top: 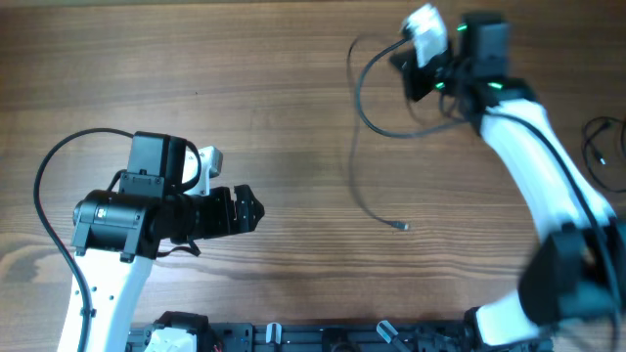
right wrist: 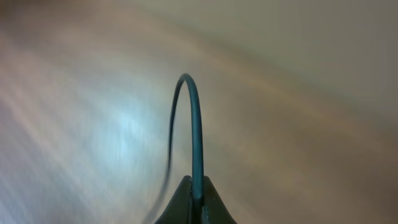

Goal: Untangle cables
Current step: 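Drag the held cable to the far right edge and release it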

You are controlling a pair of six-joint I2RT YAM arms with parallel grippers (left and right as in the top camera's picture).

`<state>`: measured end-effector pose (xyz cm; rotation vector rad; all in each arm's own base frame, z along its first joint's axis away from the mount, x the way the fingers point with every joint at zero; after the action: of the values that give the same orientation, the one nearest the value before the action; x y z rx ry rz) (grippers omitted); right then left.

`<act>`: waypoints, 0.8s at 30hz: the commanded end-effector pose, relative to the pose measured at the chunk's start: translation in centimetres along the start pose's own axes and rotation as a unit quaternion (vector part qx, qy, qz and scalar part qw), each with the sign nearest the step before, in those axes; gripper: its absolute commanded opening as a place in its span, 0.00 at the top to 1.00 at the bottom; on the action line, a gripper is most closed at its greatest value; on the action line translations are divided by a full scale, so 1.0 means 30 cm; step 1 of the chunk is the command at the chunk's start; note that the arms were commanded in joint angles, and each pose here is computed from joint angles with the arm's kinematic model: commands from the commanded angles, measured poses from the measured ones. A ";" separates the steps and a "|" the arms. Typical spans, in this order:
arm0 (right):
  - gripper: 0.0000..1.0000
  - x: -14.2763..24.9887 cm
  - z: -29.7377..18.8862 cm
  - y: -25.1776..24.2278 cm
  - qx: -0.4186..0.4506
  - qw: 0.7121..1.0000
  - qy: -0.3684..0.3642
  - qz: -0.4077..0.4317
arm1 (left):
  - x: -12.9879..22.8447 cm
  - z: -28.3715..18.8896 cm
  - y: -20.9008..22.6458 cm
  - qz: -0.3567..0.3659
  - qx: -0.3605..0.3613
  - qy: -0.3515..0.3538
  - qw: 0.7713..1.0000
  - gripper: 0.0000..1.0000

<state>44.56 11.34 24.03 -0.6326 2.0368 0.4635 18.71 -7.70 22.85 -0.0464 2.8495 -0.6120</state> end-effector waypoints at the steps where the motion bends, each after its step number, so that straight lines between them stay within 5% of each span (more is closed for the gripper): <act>1: 0.96 -0.223 -0.324 -0.035 0.125 0.986 -0.101 -0.036 | -0.003 -0.005 -0.005 0.003 0.000 -0.003 1.000 0.04; 10: 0.96 -0.197 -0.985 -0.320 0.420 0.893 -0.159 0.013 | -0.003 -0.005 -0.005 0.006 0.000 -0.003 1.000 0.04; 18: 0.96 -0.161 -1.201 -0.559 0.542 0.805 -0.233 0.069 | -0.003 -0.005 -0.005 0.006 0.000 -0.003 1.000 0.04; 21: 0.96 -0.067 -1.307 -0.683 0.603 0.743 -0.256 0.138 | -0.003 -0.005 -0.005 0.006 0.000 -0.003 1.000 0.04; 24: 0.96 0.068 -1.338 -0.798 0.614 0.717 -0.255 0.210 | 0.000 -0.005 -0.004 0.005 0.000 -0.001 1.000 0.04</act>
<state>31.63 -26.27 43.53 0.5127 1.4762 -0.5180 18.67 -7.69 22.83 -0.0470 2.8518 -0.6119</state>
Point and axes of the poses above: each gripper's point midway between its finger pads, its own z axis out along the fingers, its own y axis along the line the jaws close on, x = y × z, the point moved 4 cm from there along -z, back along the fingers, and after that the axes turned 4 degrees about z, right-handed, at the moved point
